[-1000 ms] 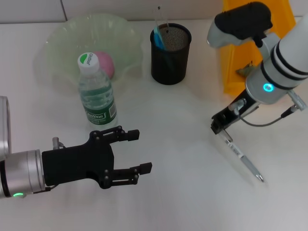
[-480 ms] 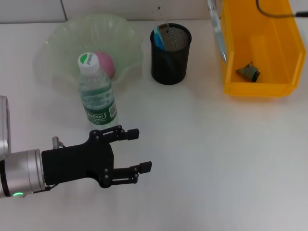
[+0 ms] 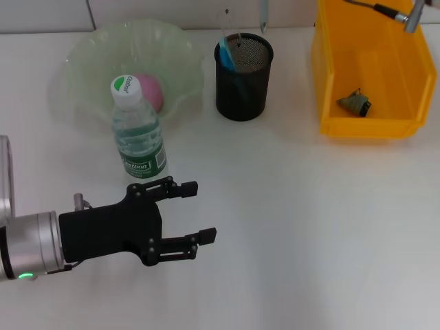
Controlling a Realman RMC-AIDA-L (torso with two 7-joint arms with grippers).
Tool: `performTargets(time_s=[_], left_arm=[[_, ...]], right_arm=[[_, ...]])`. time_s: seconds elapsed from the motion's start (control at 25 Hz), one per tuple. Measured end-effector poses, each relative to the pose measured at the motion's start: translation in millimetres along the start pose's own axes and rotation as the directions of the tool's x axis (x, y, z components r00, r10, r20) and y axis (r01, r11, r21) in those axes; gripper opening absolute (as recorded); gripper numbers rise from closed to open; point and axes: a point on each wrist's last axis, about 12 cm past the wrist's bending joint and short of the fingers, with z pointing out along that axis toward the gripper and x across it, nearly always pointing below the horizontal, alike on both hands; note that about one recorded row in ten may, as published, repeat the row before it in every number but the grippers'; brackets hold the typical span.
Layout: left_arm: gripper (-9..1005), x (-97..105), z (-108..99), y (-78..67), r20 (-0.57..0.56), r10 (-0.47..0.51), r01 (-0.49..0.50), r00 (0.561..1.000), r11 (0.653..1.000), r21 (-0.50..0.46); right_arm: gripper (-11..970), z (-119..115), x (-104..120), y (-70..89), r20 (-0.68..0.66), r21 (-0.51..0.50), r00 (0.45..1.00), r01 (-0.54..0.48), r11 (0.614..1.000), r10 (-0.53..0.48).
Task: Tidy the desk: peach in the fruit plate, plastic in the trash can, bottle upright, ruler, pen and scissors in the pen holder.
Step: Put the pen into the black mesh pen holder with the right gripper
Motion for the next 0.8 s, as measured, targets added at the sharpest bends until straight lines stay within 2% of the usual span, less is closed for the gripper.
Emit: performTargets(time_s=[0.08, 0.24, 0.28, 0.36, 0.56, 0.8], left_arm=[[812, 0, 0, 0.6, -0.001, 0.001, -0.001, 1.0, 1.0, 0.0], [813, 0, 1, 0.8, -0.002, 0.002, -0.002, 1.0, 1.0, 0.0], [813, 0, 1, 0.6, -0.003, 0.002, -0.002, 1.0, 1.0, 0.002], [812, 0, 1, 0.5, -0.003, 0.002, -0.002, 1.0, 1.0, 0.003], [812, 1, 3, -0.3, -0.005, -0.005, 0.006, 1.0, 1.0, 0.009], [812, 1, 3, -0.6, -0.006, -0.007, 0.007, 1.0, 1.0, 0.008]], right_arm=[[195, -1, 22, -7.4, 0.107, -0.004, 0.994, 0.012, 1.0, -0.012], [196, -2, 37, -11.5, 0.17, 0.012, 0.985, 0.026, 1.0, -0.028], [197, -1, 47, -13.6, 0.167, 0.024, 0.986, 0.024, 0.999, -0.027], [197, 1, 50, -13.9, 0.16, 0.027, 0.987, 0.028, 0.999, -0.031], [199, 13, 64, -7.8, 0.11, 0.014, 0.988, 0.107, 0.994, -0.108], [201, 20, 73, -5.2, 0.074, 0.007, 0.992, 0.103, 0.995, -0.103]])
